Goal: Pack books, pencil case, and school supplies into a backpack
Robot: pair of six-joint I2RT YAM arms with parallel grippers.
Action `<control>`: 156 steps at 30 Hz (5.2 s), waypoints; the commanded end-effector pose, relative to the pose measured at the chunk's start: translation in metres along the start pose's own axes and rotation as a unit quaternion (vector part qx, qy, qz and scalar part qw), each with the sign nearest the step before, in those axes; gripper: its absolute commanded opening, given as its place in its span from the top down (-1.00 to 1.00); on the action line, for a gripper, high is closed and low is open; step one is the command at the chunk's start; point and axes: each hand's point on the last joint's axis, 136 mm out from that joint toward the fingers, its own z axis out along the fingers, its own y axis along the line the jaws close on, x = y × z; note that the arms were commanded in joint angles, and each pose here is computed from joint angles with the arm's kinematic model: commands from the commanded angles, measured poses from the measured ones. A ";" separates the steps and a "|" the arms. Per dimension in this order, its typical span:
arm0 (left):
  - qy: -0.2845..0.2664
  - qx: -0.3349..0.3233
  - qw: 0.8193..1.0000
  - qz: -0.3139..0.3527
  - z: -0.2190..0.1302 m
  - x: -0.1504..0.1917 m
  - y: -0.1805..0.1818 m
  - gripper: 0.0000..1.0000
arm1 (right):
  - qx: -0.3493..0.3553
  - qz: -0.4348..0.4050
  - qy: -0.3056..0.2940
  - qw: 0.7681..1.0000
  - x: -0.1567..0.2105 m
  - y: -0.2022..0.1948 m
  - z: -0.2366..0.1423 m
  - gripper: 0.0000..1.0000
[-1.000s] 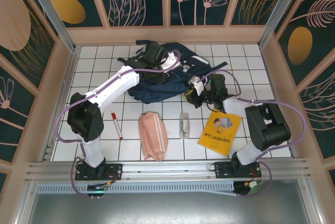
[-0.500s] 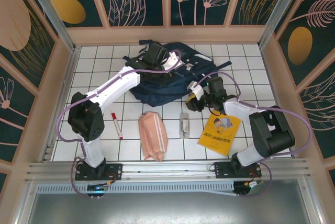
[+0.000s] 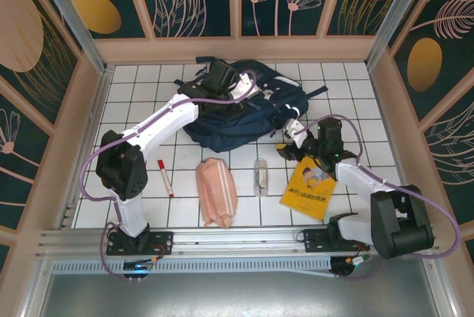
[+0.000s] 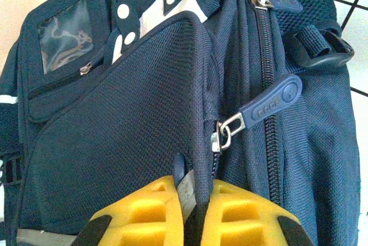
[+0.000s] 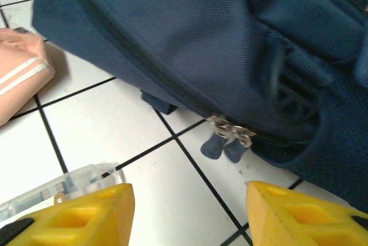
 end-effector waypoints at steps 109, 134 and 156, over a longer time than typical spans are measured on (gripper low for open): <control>-0.108 0.034 0.993 -0.031 -0.021 -0.057 -0.003 1.00 | -0.011 0.459 -0.130 0.879 -0.003 -0.068 0.053 0.01; -0.107 0.018 0.993 -0.037 -0.017 -0.055 0.002 1.00 | -0.047 0.260 -0.050 0.963 -0.014 -0.020 0.060 1.00; -0.120 0.060 0.984 -0.119 0.031 -0.044 -0.011 1.00 | -0.127 0.337 -0.111 0.926 -0.087 0.090 0.096 0.70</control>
